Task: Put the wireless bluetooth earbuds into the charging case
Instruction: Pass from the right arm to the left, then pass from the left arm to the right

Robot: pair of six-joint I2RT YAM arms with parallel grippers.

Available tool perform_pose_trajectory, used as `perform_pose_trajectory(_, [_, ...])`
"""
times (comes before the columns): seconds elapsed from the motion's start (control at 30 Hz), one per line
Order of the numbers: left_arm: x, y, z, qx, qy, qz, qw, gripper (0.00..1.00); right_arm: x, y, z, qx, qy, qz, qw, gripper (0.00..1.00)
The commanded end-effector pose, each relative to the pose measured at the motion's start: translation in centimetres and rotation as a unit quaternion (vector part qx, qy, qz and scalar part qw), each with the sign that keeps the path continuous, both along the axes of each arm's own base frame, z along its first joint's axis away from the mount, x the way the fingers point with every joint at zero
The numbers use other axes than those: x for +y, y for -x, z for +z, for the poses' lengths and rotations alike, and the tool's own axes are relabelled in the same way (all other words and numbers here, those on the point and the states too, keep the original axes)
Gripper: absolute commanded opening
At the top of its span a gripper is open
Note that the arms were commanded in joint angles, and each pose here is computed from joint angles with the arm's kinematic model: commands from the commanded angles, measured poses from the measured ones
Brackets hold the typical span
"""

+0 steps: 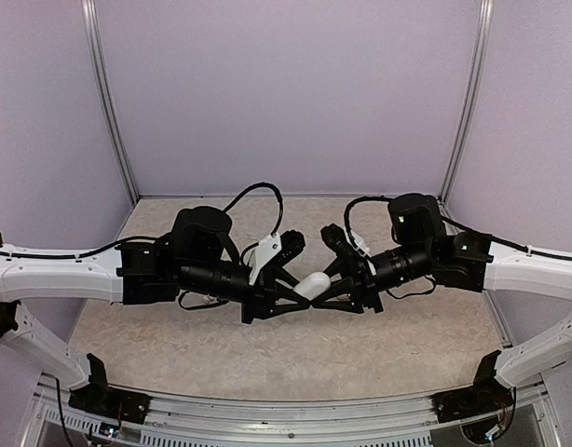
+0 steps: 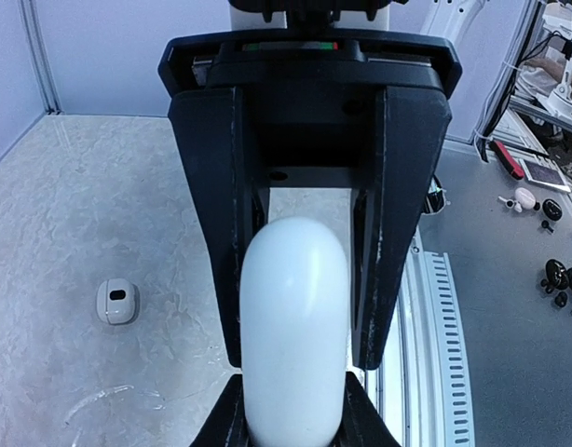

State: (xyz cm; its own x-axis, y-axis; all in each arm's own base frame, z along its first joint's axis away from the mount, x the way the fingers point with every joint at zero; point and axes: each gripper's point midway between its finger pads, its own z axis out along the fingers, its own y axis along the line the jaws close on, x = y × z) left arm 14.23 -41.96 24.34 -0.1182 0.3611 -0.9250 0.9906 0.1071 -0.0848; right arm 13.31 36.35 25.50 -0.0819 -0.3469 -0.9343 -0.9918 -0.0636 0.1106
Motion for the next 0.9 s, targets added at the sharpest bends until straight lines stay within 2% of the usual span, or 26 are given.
perform_pose_trajectory(0.0, [0.2, 0.2, 2.3, -0.015, 0.037, -0.008, 0.999, 0.10, 0.0, 0.6, 0.0, 0.002, 0.001, 0.006, 1.000, 0.35])
perform_pose_trajectory(0.27, [0.0, 0.2, 1.6, -0.014, 0.028, -0.010, 0.999, 0.09, 0.2, 0.7, 0.9, -0.003, -0.012, 0.012, 1.000, 0.33])
perform_pose_trajectory(0.63, [-0.1, 0.5, 0.8, -0.010, 0.016, -0.022, 1.000, 0.09, 0.2, 0.7, 1.2, -0.003, -0.015, 0.012, 1.000, 0.37])
perform_pose_trajectory(0.87, [0.0, 0.5, 0.8, -0.014, 0.015, -0.024, 0.999, 0.09, 0.1, 0.7, 1.4, -0.007, -0.017, 0.011, 1.000, 0.31])
